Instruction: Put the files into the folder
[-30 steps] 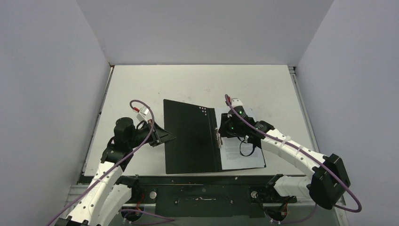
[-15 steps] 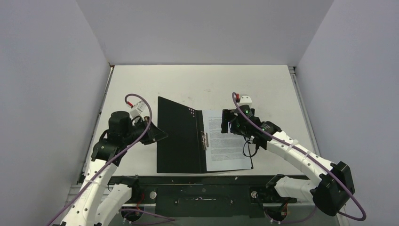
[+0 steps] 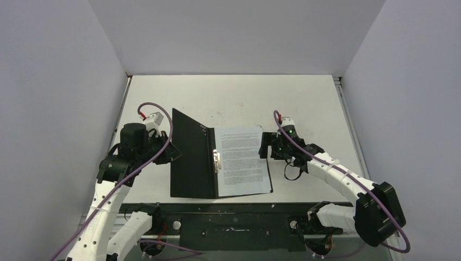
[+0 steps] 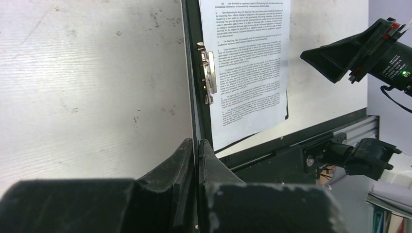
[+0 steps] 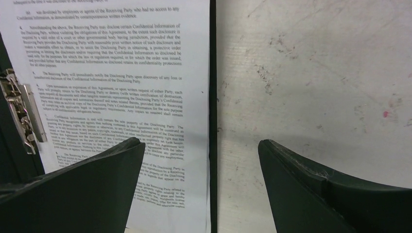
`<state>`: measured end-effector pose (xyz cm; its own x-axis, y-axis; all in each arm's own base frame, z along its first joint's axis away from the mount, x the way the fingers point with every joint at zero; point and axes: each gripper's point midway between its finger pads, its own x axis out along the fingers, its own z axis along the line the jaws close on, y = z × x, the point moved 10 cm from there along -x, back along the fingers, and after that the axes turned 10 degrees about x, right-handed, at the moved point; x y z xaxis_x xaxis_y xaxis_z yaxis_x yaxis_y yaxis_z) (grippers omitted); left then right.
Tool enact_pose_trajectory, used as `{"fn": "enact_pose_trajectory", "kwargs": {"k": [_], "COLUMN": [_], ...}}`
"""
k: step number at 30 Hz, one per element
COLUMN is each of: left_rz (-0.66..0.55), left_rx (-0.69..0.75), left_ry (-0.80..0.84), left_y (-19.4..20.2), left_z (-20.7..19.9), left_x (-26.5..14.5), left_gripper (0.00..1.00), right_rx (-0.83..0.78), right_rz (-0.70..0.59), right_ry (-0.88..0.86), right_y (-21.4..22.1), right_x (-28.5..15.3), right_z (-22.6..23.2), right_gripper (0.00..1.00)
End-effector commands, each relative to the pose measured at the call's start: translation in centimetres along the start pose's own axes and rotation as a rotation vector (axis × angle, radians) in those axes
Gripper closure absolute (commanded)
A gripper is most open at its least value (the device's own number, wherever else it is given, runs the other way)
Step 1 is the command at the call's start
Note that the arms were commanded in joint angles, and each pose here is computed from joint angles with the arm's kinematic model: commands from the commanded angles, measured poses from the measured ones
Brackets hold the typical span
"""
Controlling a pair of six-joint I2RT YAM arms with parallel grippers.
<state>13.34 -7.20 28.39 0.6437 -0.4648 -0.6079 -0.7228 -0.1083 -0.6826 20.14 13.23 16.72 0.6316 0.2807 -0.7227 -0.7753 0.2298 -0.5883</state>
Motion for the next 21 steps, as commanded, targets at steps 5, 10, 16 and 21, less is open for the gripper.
{"fn": "enact_pose_trajectory", "kwargs": {"k": [5,10,16,21], "left_rz": [-0.053,-0.045,-0.028,-0.019], "left_rx": [0.062,0.063,0.058,0.052], "left_ry": [-0.035,-0.022,0.021,0.041], "left_y": [-1.5,-1.7,-2.2,-2.7], "left_z": [0.1,0.1,-0.1,-0.2], "left_x": [-0.3,0.2,1.2,1.8], "left_gripper": [1.00,1.00,1.00,0.93], "right_rx": [0.057,0.097,0.132,0.151], "right_rz": [0.063,0.099,0.111,0.125], "right_ry": [-0.167,-0.184,-0.199,-0.208], "right_y": [1.6,3.3,4.6,5.5], "right_x": [2.5,3.7,4.3,4.2], "right_z": [0.6,0.0,-0.6,-0.9], "right_gripper": [0.10,0.10,0.10,0.10]}}
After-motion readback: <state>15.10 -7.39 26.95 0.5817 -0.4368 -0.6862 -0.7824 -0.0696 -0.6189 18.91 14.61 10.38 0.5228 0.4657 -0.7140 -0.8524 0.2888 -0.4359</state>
